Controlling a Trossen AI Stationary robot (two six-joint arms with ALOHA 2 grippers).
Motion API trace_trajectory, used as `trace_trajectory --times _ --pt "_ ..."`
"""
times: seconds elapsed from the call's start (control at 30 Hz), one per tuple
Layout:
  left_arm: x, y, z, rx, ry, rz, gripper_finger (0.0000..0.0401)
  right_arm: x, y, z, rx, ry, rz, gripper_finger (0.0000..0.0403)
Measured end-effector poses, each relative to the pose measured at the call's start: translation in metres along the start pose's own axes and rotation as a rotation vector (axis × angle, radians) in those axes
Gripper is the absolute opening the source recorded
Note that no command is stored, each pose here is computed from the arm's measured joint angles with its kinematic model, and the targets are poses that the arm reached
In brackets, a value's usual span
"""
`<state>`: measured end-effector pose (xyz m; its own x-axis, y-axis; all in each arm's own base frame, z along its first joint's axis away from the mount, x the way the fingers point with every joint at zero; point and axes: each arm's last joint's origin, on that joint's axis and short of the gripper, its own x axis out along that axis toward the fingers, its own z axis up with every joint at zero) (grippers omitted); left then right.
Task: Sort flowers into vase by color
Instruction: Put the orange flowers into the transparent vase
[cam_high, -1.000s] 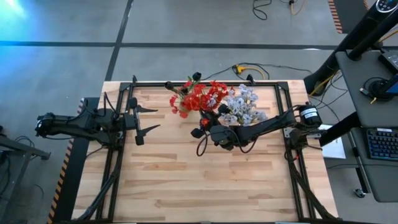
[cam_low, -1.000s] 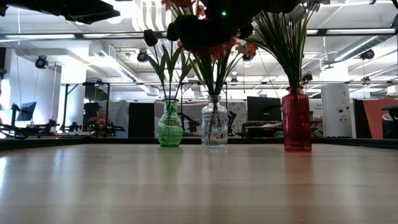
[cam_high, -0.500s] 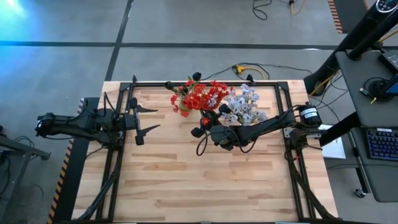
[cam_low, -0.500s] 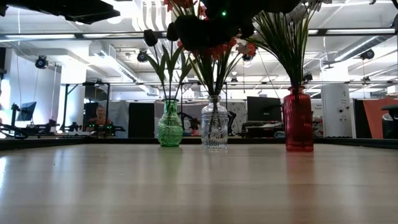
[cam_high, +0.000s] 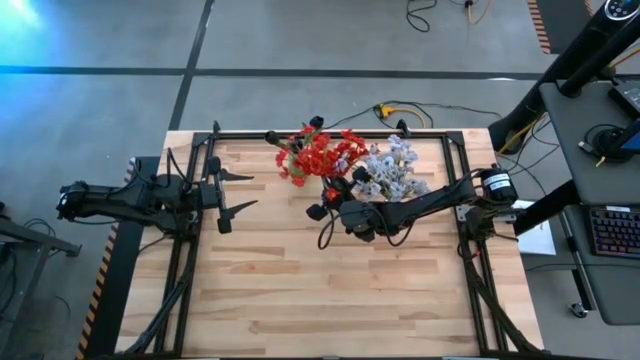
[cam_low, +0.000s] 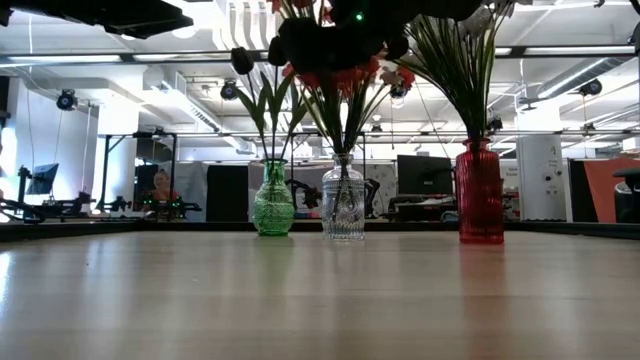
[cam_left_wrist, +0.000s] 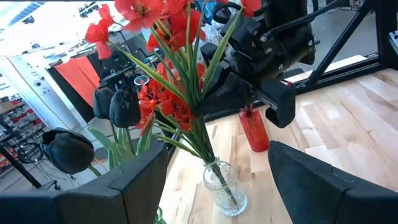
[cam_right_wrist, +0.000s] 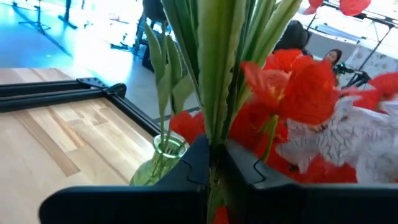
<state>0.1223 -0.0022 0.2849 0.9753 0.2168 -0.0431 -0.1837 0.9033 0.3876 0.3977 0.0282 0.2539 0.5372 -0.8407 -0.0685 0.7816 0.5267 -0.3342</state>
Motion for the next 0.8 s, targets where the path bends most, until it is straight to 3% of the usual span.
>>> trace_trajectory --times 0.8 --pt "0.0 0.0 0.0 0.0 0.0 0.0 0.026 0.0015 -0.0021 -0.0108 0.083 0.023 -0.05 0.0013"
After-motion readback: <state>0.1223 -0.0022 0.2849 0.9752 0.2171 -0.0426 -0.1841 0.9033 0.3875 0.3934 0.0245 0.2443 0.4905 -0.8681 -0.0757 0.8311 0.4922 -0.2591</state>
